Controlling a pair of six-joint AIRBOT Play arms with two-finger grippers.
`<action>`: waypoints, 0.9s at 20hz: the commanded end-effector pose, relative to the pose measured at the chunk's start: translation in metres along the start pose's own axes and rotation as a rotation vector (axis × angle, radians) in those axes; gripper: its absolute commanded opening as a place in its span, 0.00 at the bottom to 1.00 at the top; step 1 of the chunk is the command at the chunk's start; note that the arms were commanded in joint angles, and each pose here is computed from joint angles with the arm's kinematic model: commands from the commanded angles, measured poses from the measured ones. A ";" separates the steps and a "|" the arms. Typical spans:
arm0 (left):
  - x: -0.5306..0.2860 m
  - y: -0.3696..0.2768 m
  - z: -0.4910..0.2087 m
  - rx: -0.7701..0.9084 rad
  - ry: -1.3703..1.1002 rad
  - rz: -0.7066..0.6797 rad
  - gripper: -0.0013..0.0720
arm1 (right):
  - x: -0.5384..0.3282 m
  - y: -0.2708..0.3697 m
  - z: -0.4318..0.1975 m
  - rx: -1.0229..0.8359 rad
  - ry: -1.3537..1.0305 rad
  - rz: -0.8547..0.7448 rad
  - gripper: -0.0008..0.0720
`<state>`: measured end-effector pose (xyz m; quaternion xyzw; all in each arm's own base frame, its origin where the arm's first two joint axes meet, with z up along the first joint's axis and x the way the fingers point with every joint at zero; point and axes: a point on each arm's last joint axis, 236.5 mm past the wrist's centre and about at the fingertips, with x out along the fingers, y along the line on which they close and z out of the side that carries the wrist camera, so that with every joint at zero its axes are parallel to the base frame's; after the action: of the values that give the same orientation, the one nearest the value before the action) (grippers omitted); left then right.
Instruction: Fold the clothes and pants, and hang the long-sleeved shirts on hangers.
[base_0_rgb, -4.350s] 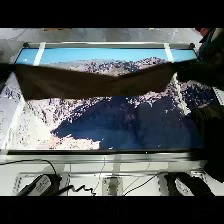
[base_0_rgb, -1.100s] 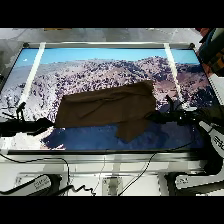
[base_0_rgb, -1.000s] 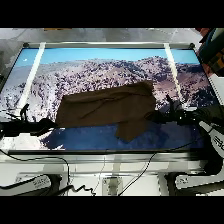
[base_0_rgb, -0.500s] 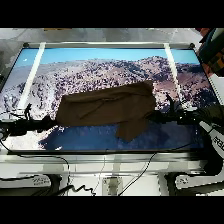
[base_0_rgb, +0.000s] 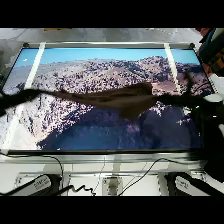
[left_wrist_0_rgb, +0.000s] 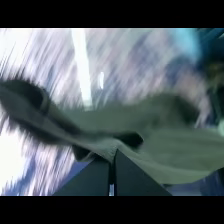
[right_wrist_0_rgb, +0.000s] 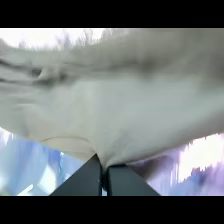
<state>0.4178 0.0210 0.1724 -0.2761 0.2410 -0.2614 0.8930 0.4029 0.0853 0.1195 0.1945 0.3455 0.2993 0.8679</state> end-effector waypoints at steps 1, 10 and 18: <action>-0.063 -0.117 0.093 0.311 -0.284 -0.022 0.03 | -0.088 0.097 0.088 -0.303 -0.278 -0.040 0.03; -0.238 -0.300 0.150 0.646 -1.005 0.252 0.03 | -0.300 0.308 0.132 -0.816 -0.884 -0.212 0.03; -0.222 -0.265 0.148 0.631 -0.901 0.342 0.03 | -0.287 0.264 0.171 -0.650 -0.904 -0.230 0.03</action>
<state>0.2296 0.0115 0.5242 -0.0199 -0.2457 -0.0233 0.9688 0.2257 0.0859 0.5258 -0.0501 -0.1715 0.1910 0.9652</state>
